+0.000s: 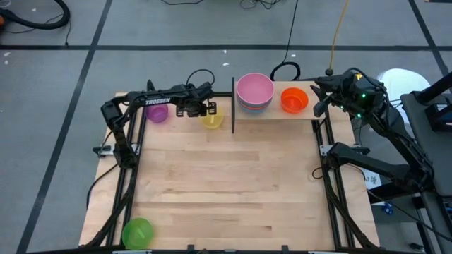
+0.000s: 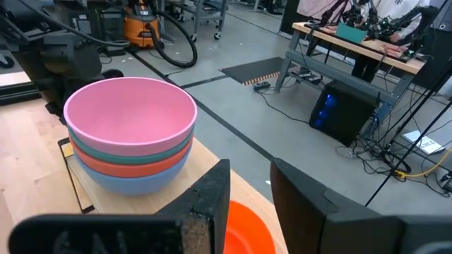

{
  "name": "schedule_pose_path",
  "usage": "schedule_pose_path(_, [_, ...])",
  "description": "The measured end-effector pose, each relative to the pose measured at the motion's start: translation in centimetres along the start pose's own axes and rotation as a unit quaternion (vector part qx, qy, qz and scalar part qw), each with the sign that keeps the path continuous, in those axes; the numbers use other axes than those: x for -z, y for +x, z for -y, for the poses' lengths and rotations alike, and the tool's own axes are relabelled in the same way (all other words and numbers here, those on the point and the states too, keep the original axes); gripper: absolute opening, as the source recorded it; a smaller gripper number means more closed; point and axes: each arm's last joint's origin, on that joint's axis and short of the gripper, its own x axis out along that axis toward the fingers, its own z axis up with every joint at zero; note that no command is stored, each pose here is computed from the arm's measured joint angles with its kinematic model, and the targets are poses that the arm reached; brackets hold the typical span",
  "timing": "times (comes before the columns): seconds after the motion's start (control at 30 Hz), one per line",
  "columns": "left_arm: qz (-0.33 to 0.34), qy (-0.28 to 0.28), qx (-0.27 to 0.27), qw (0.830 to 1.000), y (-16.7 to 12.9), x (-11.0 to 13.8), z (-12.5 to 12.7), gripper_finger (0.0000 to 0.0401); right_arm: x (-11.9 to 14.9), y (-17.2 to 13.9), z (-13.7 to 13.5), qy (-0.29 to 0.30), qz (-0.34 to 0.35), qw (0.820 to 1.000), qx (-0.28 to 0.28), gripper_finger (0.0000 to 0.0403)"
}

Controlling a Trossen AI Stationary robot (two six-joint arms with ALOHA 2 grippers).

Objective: Place and stack bowls onto a shelf
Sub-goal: Stack the yellow bowl on the shelf

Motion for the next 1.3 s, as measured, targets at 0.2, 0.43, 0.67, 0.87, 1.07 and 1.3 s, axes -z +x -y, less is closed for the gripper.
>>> schedule_pose_path(0.2, [-0.005, 0.001, -0.012, 1.000, 1.0, 0.1, 0.1, 0.0076, 0.0, 0.0, 0.0, 0.000, 0.000, 1.000, 0.000, 0.0098])
schedule_pose_path(0.43, [-0.032, 0.005, -0.027, 0.999, 3.2, 0.4, 0.1, 0.0076, 0.0, 0.0, 0.0, 0.000, 0.000, 1.000, 0.000, 0.0098])
schedule_pose_path(0.67, [-0.047, 0.039, -0.027, 0.998, 3.9, 0.6, 0.2, 0.0061, 0.0, 0.0, 0.0, 0.000, 0.000, 1.000, 0.000, 0.0098])
schedule_pose_path(0.87, [-0.050, 0.060, -0.025, 0.997, 3.7, 0.4, 0.1, 0.0010, 0.0, 0.0, 0.0, 0.000, 0.000, 1.000, 0.000, 0.0098])
schedule_pose_path(1.07, [-0.046, 0.086, -0.022, 0.995, 2.5, 0.4, -0.1, 0.0006, 0.0, 0.0, 0.0, 0.000, 0.000, 1.000, 0.000, 0.0098])
schedule_pose_path(1.3, [0.005, 0.123, -0.016, 0.992, -4.0, 0.3, -1.5, 0.0005, 0.0, 0.0, 0.0, -0.015, 0.000, 1.000, 0.000, 0.0098])
